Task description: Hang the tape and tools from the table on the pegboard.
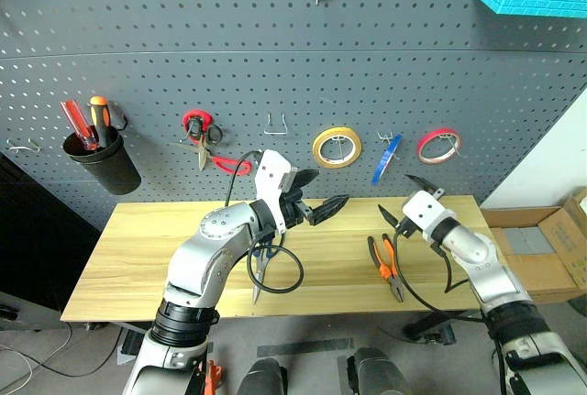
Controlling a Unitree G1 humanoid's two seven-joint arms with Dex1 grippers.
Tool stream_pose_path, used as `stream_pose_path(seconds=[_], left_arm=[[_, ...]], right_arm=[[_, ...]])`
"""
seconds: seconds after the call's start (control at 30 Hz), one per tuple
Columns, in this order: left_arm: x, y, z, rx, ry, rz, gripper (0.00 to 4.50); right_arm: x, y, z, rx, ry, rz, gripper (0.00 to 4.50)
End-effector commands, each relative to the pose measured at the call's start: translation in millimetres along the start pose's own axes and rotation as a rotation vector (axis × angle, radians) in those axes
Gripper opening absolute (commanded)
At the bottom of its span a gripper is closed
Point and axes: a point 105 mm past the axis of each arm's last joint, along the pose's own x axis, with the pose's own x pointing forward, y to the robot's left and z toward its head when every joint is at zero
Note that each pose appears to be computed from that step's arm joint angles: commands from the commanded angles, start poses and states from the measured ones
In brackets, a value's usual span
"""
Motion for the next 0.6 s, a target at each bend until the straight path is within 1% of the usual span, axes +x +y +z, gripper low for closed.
stream_pose_path(seconds=[0.03,0.1,0.17,0.27,0.37,0.43,0.6], left_arm=[[-6.4,-8.9,5.6,0.022,-0.022,-0.022,4.50],[-12.4,-12.0,-3.7,0.012,0.004,-0.025,4.50],[-23.1,-18.4,-20.9,0.000,0.055,-0.035,4.50],[-40.0,-29.5,-43.0,0.002,0.130,-0.049,4.50],[-58.7,-38.7,-62.4,0.007,0.200,-0.056,4.50],[-69.1,-43.9,-72.3,0.000,0.235,-0.057,4.50],[-77.8,-54.3,-85.0,0.014,0.276,-0.067,4.50]], right_arm=[[-13.2,-3.4,0.8,0.091,0.033,-0.051,4.47],[-21.5,5.9,-6.0,0.168,0.101,-0.032,4.47],[-24.7,12.5,-11.4,0.272,0.196,-0.025,4.47],[-22.5,18.9,-17.3,0.400,0.355,-0.023,4.47],[-10.2,17.8,-12.6,0.575,0.463,-0.056,4.47],[-0.9,16.8,-8.8,0.678,0.527,-0.065,4.47],[9.5,21.2,-5.2,0.824,0.653,-0.062,4.47]])
